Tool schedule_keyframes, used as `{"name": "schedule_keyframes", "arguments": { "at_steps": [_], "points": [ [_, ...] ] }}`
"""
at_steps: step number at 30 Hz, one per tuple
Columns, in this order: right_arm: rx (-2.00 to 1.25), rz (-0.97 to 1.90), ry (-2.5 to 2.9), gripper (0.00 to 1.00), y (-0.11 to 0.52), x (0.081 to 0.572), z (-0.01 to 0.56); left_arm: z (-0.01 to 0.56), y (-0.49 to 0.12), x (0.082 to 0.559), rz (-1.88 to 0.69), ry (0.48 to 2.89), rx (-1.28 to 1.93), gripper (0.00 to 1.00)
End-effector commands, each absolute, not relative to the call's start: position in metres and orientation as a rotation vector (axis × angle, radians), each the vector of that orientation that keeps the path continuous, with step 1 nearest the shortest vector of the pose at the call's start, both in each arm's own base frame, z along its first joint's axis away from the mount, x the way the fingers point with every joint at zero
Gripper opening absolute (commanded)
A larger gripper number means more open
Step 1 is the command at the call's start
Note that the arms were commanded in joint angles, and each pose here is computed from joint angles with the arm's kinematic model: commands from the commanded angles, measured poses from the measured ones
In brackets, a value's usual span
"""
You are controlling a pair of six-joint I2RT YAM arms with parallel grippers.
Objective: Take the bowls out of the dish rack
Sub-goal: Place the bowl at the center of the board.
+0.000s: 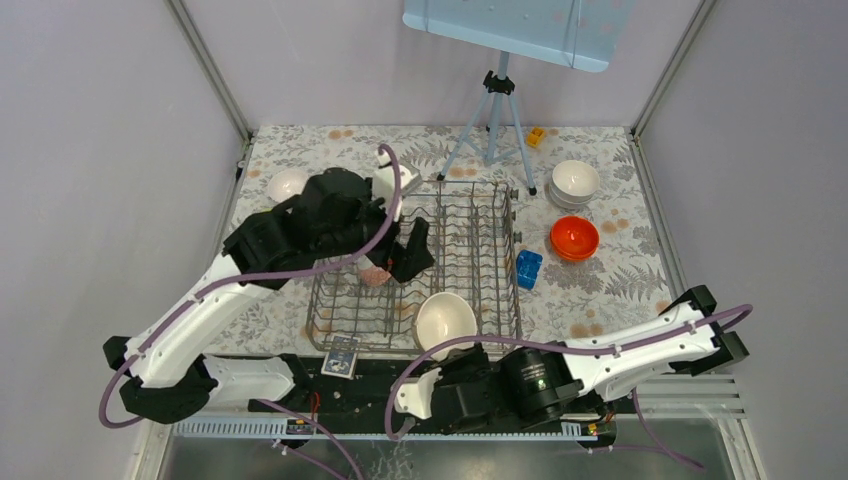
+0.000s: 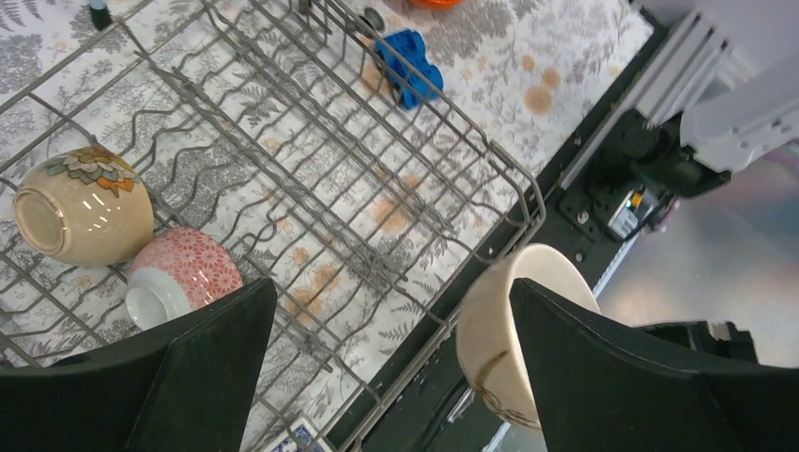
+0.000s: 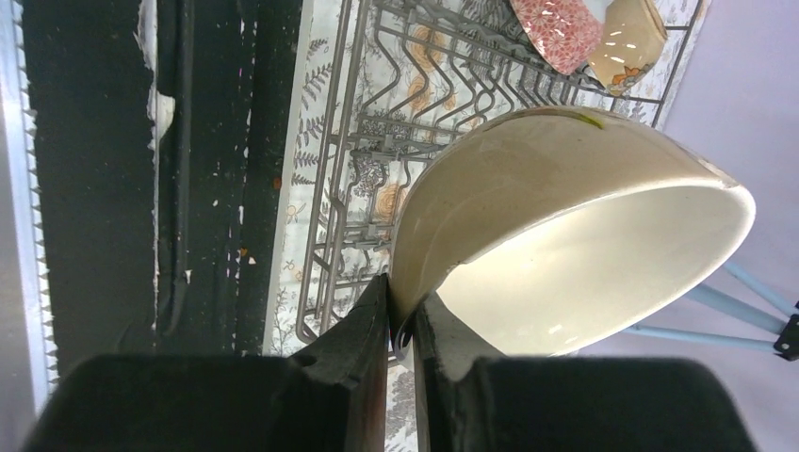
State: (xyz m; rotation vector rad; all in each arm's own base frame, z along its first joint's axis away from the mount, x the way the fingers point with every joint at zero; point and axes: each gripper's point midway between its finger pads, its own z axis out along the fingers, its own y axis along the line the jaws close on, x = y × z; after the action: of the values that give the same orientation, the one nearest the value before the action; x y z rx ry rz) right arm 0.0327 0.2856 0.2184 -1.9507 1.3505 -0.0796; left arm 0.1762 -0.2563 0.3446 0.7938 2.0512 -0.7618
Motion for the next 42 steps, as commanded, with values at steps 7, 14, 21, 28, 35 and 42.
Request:
{"name": "schedule_keyframes", "arguments": {
  "at_steps": [7,14,21,28,35,42],
  "points": [
    [-2.047,-0.177,1.23,0.0,0.302,0.032,0.211,0.317,-0.27,0.151,-0.439,2.094,0.996,0.95],
    [-2.057,-0.2,1.215,0.0,0.309,0.032,0.209,0.282,-0.268,0.139,-0.283,2.174,1.106,0.84],
    [-2.06,-0.223,1.215,0.0,0.306,0.034,0.206,0.259,-0.268,0.114,-0.302,2.22,1.241,0.79],
    [-2.052,-0.231,1.209,0.0,0.308,0.035,0.209,0.236,-0.266,0.102,-0.288,2.285,1.289,0.69],
    [-2.039,-0.237,1.203,0.0,0.31,0.037,0.21,0.224,-0.267,0.095,-0.306,2.3,1.326,0.45],
    [-2.031,-0.252,1.202,0.0,0.31,0.039,0.21,0.212,-0.269,0.085,-0.354,2.321,1.356,0.17]
  ]
}}
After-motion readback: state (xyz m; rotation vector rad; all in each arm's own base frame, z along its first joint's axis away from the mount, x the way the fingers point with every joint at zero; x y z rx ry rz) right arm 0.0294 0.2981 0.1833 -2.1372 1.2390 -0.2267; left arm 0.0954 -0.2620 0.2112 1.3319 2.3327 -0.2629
